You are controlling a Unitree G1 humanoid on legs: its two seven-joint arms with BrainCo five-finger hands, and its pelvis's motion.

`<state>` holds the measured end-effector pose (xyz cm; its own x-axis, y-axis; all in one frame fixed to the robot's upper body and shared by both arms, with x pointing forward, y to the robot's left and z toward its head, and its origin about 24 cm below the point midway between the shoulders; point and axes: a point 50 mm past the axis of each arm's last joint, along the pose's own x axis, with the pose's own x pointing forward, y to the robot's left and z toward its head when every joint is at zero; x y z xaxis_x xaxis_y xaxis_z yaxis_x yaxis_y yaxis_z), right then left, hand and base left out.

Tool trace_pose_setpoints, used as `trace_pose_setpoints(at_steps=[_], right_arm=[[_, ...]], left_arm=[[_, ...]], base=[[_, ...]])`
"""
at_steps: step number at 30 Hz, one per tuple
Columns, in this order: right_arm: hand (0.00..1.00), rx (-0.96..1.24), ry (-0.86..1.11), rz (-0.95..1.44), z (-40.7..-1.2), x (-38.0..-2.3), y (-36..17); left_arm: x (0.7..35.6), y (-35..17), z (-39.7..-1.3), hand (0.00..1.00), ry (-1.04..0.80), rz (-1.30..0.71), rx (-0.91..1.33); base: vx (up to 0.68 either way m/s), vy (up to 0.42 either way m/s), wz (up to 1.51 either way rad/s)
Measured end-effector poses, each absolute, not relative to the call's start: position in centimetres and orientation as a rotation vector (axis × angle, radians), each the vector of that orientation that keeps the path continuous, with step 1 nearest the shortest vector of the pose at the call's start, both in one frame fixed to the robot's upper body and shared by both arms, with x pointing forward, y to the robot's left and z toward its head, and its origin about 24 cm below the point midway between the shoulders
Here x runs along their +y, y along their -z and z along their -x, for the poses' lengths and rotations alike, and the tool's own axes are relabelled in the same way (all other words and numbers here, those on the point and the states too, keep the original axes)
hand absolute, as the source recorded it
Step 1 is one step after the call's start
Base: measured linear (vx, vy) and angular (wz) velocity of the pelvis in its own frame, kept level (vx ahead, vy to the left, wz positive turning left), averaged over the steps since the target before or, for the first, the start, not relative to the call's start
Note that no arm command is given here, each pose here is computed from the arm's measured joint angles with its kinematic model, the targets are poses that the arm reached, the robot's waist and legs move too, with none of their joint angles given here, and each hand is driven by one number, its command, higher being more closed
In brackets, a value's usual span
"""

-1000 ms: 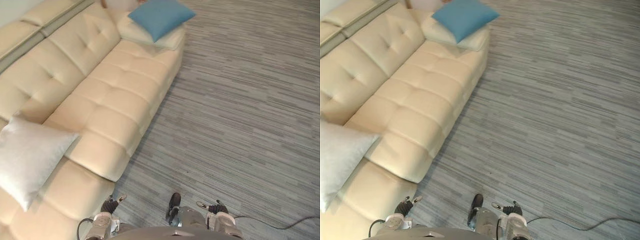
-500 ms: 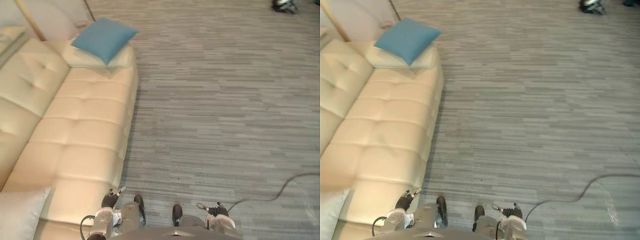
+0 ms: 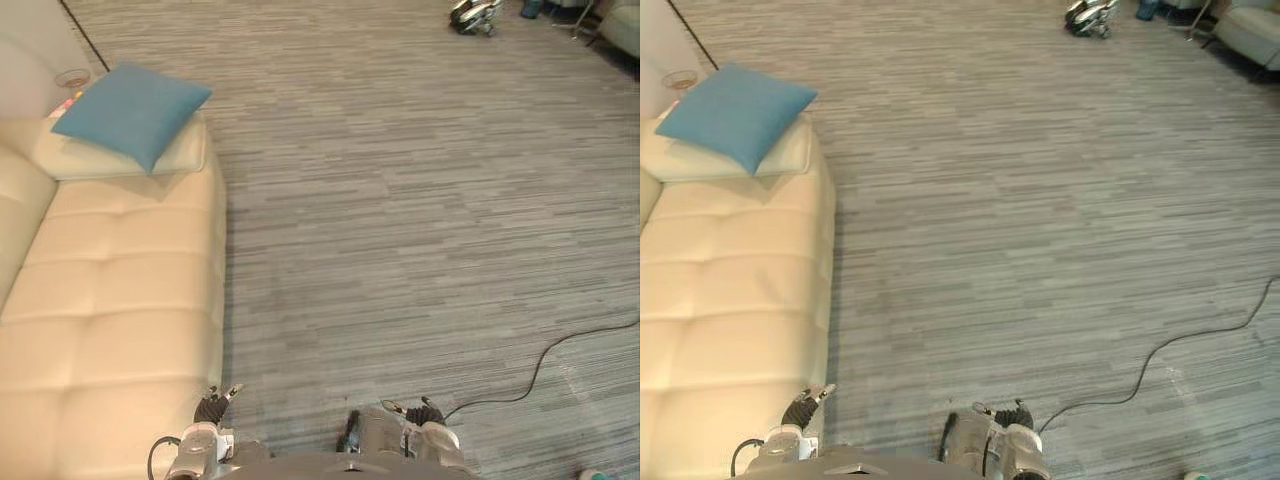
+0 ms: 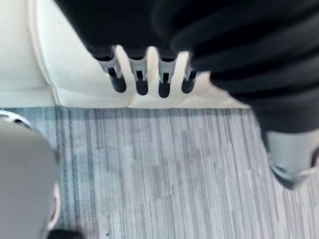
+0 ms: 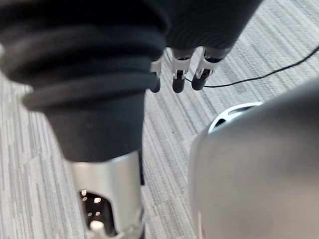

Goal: Pick up cushions and gather them together orderly.

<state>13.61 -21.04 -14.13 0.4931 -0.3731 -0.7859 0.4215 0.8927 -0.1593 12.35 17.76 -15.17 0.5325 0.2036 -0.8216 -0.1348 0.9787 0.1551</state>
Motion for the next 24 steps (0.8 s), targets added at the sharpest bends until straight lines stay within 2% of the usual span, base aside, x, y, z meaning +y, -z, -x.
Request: trace_pose_setpoints(at_steps=[7,14,24], right_arm=[[0.00,0.889,0.468,-0.057,-16.1,-21.2,13.3],[0.00,0.919,0.507,-0.065,-14.9,-22.0,13.7],[0.00,0.946,0.497,-0.072,-14.1,-21.2,14.2]], left_arm=[[17.2,15.3,-12.9,0.00,-0.168,-0.084,1.004],[17.0,15.2,-13.2,0.00,-0.216,-0.025,0.992],[17.0,14.4,-13.9,0.00,-0.239,0.000,0.917]], base=[[0.37,-0.286,0.07],[0.31,-0.219,0.19],[0.41,0.046,-0.09]])
